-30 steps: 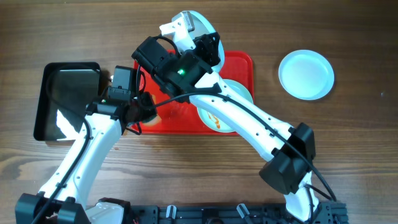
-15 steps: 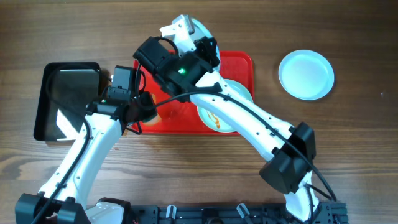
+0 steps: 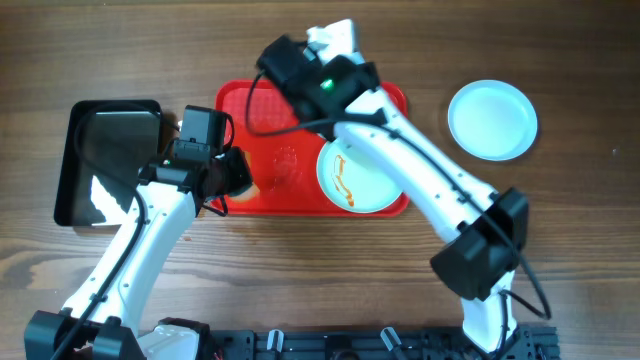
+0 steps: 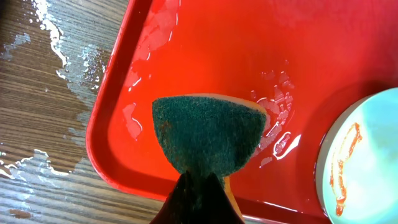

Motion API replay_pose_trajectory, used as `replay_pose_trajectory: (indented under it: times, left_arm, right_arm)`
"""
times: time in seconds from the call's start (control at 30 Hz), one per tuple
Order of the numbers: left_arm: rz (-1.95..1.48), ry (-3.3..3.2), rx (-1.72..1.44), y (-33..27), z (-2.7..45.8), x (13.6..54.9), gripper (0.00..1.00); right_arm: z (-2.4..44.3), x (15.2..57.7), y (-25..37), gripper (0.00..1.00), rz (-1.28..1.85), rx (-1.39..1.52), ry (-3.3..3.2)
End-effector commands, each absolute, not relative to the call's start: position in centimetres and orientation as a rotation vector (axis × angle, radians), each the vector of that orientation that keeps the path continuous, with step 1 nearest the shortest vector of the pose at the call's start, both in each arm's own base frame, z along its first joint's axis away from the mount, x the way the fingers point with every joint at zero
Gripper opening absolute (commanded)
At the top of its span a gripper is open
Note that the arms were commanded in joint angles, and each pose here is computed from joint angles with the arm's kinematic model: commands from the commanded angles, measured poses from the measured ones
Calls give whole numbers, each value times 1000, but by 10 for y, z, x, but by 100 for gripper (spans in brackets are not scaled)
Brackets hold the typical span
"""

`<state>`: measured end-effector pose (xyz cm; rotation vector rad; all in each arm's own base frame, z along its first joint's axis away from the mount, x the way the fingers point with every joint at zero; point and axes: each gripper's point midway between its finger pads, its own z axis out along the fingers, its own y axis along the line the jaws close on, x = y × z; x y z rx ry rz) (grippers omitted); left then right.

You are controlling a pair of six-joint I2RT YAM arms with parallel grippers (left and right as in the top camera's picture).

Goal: Clean dirty plates on tray and stack at the side
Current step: 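Lift the cleaned plate off the tray with the right gripper, then place the plate onto the plate at the right side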

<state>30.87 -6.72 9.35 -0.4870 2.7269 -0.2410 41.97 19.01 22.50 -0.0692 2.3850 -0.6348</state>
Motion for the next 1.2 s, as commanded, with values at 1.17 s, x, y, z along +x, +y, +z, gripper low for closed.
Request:
replay_pose_trajectory:
  times: [1.17]
  left_arm:
    - [-319,2717,-449,-78,93,314,4]
  right_arm:
    - [90,381,-138,19,162,1055,2763]
